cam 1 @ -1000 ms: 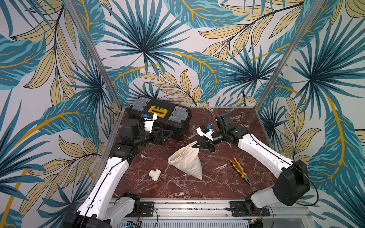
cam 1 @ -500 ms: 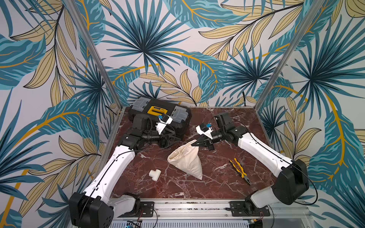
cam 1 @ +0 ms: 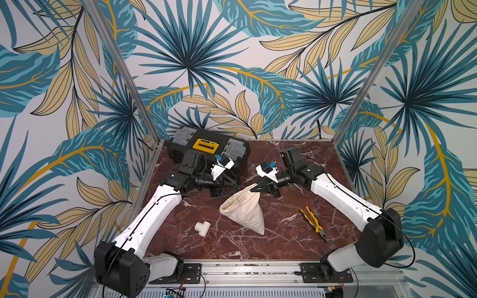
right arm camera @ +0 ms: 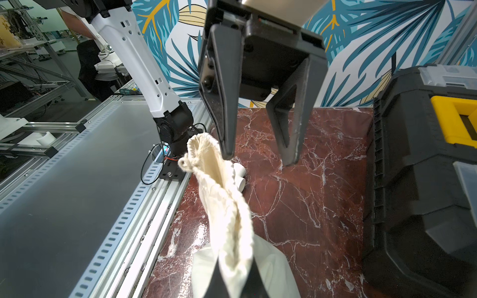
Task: Close the soil bag
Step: Adjust the soil bag at the center of the board.
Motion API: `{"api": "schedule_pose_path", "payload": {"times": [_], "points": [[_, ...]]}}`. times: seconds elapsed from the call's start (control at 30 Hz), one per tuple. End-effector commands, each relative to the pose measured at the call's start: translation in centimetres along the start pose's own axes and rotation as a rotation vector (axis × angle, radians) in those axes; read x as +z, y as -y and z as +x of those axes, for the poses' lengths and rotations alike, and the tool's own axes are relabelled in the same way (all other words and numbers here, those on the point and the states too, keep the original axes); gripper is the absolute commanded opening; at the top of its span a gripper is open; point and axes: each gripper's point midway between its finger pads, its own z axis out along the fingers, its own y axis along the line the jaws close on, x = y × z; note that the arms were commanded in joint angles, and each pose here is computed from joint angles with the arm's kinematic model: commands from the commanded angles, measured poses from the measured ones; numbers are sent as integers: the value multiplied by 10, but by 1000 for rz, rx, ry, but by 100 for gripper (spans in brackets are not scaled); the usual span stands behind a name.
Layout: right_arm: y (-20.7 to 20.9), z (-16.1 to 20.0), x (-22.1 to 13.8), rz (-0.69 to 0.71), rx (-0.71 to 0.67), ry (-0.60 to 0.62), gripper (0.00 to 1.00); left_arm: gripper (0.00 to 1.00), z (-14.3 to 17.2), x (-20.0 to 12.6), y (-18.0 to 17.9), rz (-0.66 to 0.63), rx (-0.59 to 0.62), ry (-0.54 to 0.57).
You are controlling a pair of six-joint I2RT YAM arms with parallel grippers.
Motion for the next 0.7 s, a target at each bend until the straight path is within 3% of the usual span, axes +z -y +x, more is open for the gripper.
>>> {"api": "schedule_pose_path", "payload": {"times": [0.0, 0.37, 0.67], "points": [[-1, 0, -2, 1, 2, -9, 1, 53, -3, -1, 6, 9, 20, -13], [-2, -3, -3, 7, 2, -8, 1, 50, 5, 4, 11, 15, 41, -58], [-3, -4, -4, 14, 11, -6, 2, 35, 4, 8, 11, 19, 37, -69]]}}
